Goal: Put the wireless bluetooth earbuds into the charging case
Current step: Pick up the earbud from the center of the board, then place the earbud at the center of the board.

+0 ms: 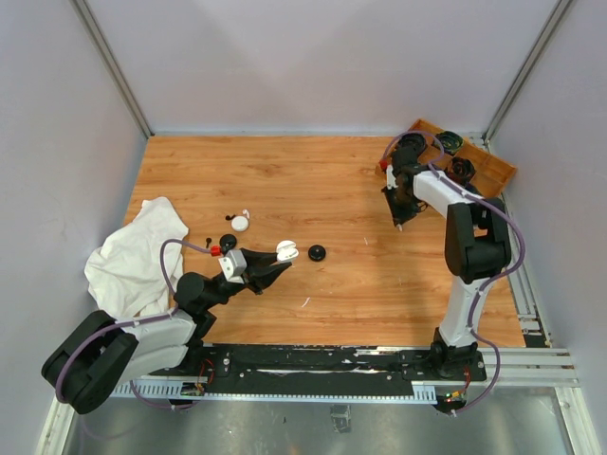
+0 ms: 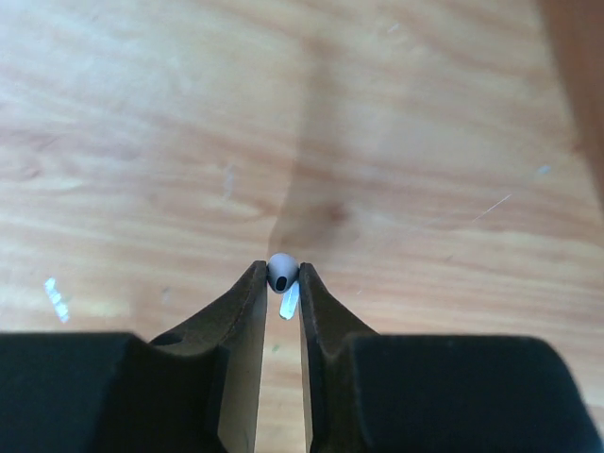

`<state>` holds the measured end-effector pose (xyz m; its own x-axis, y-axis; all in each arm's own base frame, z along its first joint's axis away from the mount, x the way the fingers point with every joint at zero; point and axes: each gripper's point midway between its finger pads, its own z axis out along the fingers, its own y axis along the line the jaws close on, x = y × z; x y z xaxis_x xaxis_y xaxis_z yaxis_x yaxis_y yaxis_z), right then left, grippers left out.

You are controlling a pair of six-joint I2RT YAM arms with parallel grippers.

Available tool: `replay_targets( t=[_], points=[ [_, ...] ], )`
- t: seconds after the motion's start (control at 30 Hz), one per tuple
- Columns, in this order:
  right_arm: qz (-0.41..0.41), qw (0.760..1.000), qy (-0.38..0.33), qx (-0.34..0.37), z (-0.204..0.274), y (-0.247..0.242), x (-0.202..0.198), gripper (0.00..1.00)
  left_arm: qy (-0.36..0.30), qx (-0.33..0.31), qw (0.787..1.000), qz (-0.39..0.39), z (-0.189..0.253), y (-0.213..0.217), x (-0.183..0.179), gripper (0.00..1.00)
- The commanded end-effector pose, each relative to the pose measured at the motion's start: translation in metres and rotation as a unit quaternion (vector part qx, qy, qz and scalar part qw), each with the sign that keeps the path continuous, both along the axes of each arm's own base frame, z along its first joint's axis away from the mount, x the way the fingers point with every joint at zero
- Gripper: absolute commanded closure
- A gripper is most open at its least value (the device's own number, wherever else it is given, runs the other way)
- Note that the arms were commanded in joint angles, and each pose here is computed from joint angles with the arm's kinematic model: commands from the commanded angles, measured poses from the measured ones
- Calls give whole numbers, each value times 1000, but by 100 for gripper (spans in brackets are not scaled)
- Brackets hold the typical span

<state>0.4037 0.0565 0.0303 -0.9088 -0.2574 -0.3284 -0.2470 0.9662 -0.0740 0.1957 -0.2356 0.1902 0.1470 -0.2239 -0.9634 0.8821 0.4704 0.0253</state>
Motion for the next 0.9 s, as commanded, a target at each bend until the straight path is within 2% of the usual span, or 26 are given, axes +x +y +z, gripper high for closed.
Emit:
replay_targets(
  t=[0.0, 0.43, 0.87],
  points=[
    [-30, 999, 33, -18, 15, 17, -41, 81, -29, -10, 1000, 2, 15, 1, 1, 100],
    [-32, 999, 34, -2, 26, 66, -124, 80, -29, -10, 1000, 5, 15, 1, 1, 100],
    [-6, 998, 70, -9, -1, 87, -168, 78, -26, -8, 1000, 1, 13, 0, 1, 100]
  ],
)
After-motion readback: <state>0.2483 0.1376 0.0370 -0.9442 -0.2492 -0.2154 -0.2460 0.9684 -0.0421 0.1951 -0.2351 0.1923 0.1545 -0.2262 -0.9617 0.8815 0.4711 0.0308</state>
